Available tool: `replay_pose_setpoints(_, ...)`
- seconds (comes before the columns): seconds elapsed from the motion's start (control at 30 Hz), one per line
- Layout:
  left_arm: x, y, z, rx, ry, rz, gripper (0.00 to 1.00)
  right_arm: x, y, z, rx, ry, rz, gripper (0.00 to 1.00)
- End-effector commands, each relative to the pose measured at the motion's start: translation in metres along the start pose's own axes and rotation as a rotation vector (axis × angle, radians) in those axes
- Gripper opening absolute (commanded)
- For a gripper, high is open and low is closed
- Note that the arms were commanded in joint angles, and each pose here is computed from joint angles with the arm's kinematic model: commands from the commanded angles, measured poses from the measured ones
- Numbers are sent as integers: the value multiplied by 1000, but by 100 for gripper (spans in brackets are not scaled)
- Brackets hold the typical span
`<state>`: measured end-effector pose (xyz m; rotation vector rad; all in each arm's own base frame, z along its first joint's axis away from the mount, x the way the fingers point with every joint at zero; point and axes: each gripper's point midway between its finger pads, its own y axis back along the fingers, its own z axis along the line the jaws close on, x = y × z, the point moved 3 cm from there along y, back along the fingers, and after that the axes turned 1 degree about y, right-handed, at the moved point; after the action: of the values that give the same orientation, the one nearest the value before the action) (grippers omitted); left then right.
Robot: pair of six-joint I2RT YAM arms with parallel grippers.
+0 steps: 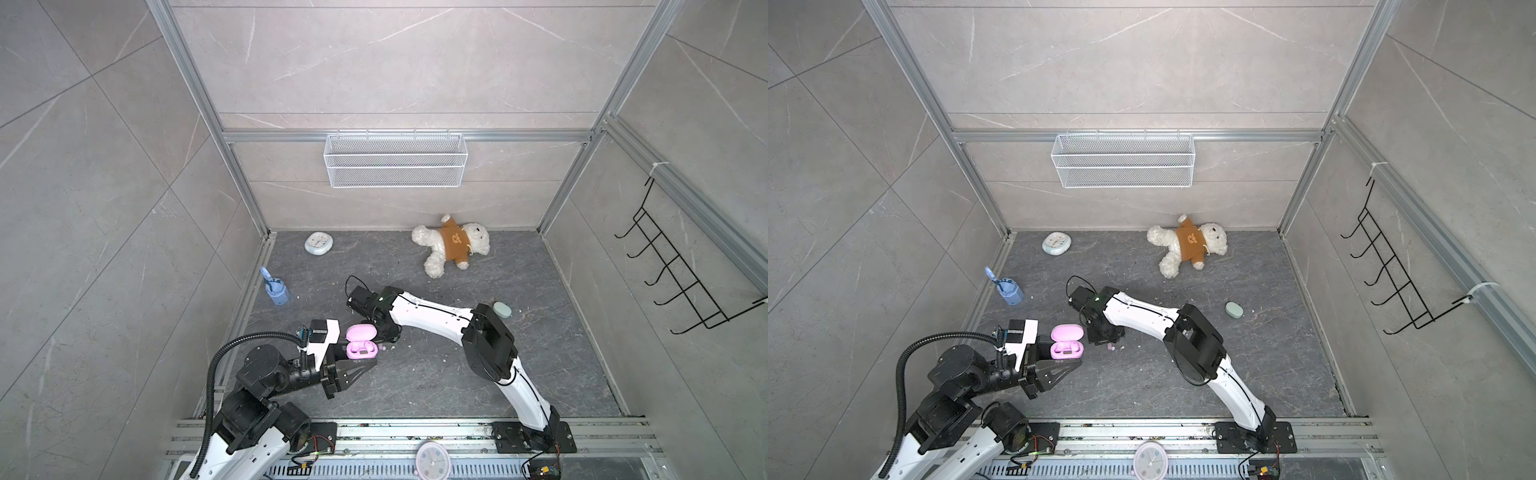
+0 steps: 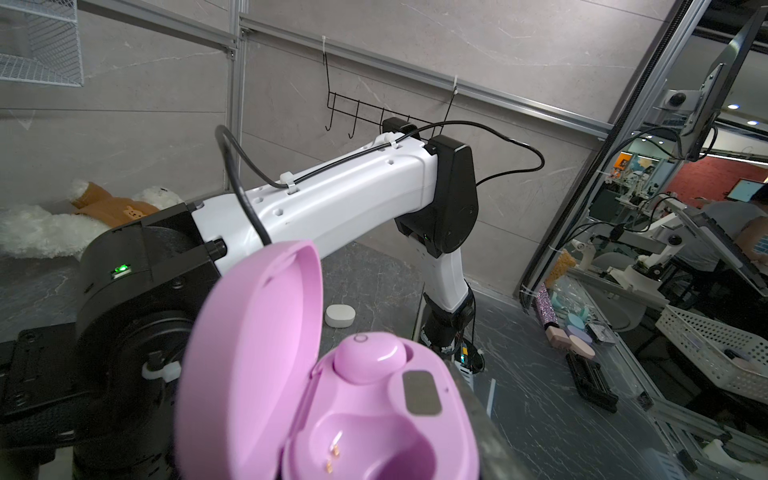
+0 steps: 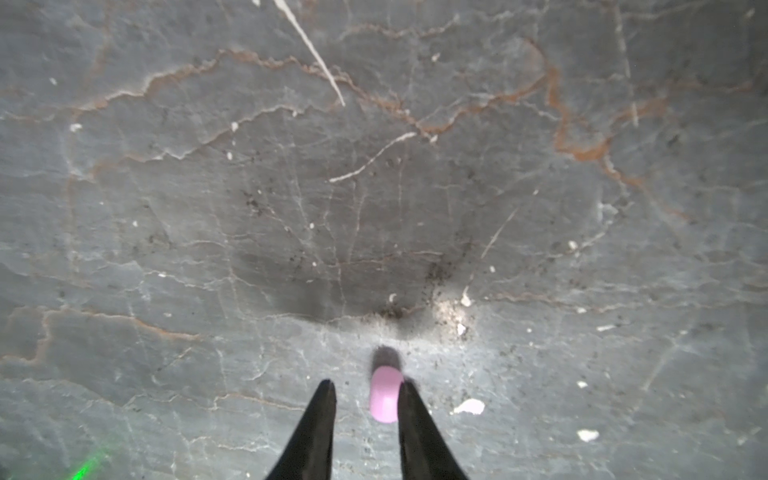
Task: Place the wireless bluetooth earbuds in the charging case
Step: 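Lower the right gripper and close it on the second pink earbud, then lift the earbud with the right gripper while the left gripper raises the case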
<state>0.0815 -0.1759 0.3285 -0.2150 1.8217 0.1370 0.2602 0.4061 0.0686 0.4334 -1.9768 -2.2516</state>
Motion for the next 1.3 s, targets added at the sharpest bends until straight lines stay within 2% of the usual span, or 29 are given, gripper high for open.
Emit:
replay_pose_setpoints(0.0, -12, 5, -8, 9, -45, -36, 19, 7, -8, -7, 68, 29, 34, 29)
replay_pose_setpoints(0.27, -10, 5, -7, 7, -45, -35, 19, 10, -12, -7, 81, 36, 47, 28)
replay_pose_setpoints(0.53, -11, 4, -6, 6, -43, -35, 19, 13, -24, -8, 93, 38, 77, 18)
replay_pose_setpoints(0.77, -12, 3, -5, 5, -42, -29, 19, 20, -30, -12, 116, 49, 116, 19)
replay_pose_setpoints(0.83, -11, 2, -4, 5, -40, -27, 19, 20, -30, -13, 118, 49, 117, 23)
replay_pose_setpoints(0.93, -11, 1, -4, 5, -38, -29, 19, 21, -32, -14, 120, 51, 122, 24)
replay_pose_setpoints(1.27, -12, -3, -1, 6, -32, -19, 19, 17, -19, -14, 96, 42, 74, 16)
